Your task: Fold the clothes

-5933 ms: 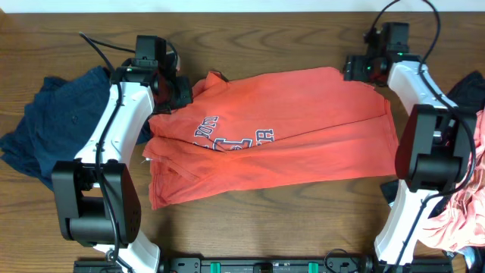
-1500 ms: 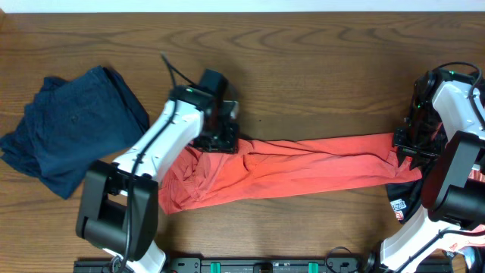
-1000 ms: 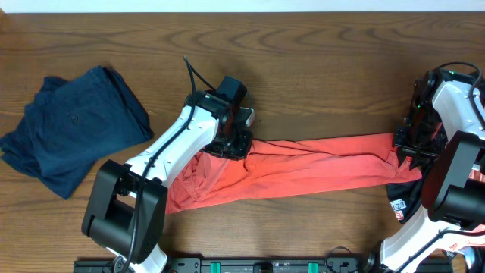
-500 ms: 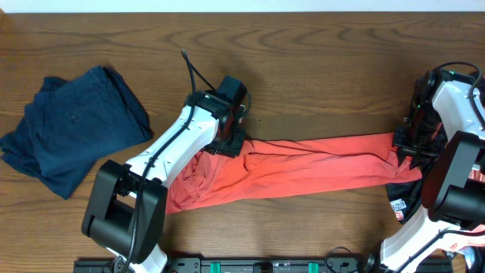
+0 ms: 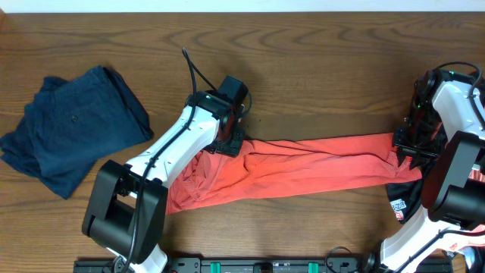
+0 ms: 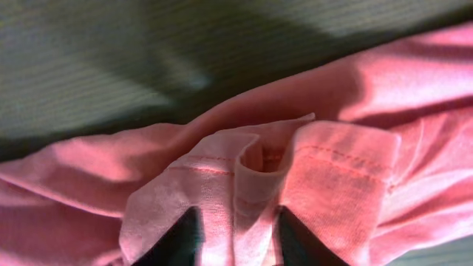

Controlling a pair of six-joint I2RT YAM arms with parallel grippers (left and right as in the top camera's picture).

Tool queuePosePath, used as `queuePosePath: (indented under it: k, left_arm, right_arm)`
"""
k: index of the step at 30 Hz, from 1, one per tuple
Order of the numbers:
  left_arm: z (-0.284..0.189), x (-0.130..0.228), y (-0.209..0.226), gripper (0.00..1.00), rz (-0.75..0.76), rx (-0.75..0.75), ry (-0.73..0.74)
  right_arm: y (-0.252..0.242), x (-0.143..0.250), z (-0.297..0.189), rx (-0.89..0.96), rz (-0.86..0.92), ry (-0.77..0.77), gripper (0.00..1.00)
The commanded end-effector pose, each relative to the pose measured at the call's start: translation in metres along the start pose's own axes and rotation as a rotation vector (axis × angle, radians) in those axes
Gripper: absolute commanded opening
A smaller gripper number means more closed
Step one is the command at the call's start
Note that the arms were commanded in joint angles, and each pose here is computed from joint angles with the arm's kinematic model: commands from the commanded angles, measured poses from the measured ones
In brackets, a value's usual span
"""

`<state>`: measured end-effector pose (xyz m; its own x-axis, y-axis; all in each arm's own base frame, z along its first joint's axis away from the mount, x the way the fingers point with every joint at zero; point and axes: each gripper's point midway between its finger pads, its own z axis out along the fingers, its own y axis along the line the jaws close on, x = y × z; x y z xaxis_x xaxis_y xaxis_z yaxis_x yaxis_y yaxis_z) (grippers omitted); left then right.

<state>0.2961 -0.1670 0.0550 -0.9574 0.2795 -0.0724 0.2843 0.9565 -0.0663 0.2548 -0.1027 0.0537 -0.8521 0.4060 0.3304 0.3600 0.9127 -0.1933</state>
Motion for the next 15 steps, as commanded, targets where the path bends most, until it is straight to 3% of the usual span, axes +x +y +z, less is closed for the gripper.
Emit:
queuePosePath:
  k: [1, 4, 9, 11, 15]
  left_arm:
    - [0.004, 0.009, -0.011, 0.06, 0.007, 0.063, 0.035]
    - [0.003, 0.014, -0.032, 0.06, 0.027, 0.148, 0.055]
    - [-0.025, 0.038, -0.125, 0.06, 0.227, 0.58, 0.106]
    - [-0.023, 0.042, -0.141, 0.06, 0.286, 0.575, 0.093]
    - [-0.009, 0.046, -0.149, 0.06, 0.344, 0.428, 0.061]
  right_arm:
    - [-0.002, 0.002, -0.004, -0.008, 0.023, -0.016, 0.24]
    - [-0.002, 0.002, -0.004, -0.008, 0.023, -0.016, 0.23]
    - [-0.002, 0.001, -0.004, -0.009, 0.023, -0.018, 0.23]
    - [-0.002, 0.001, -0.004, -0.009, 0.023, -0.019, 0.23]
    - [-0.002, 0.001, -0.004, -0.009, 0.023, -0.017, 0.24]
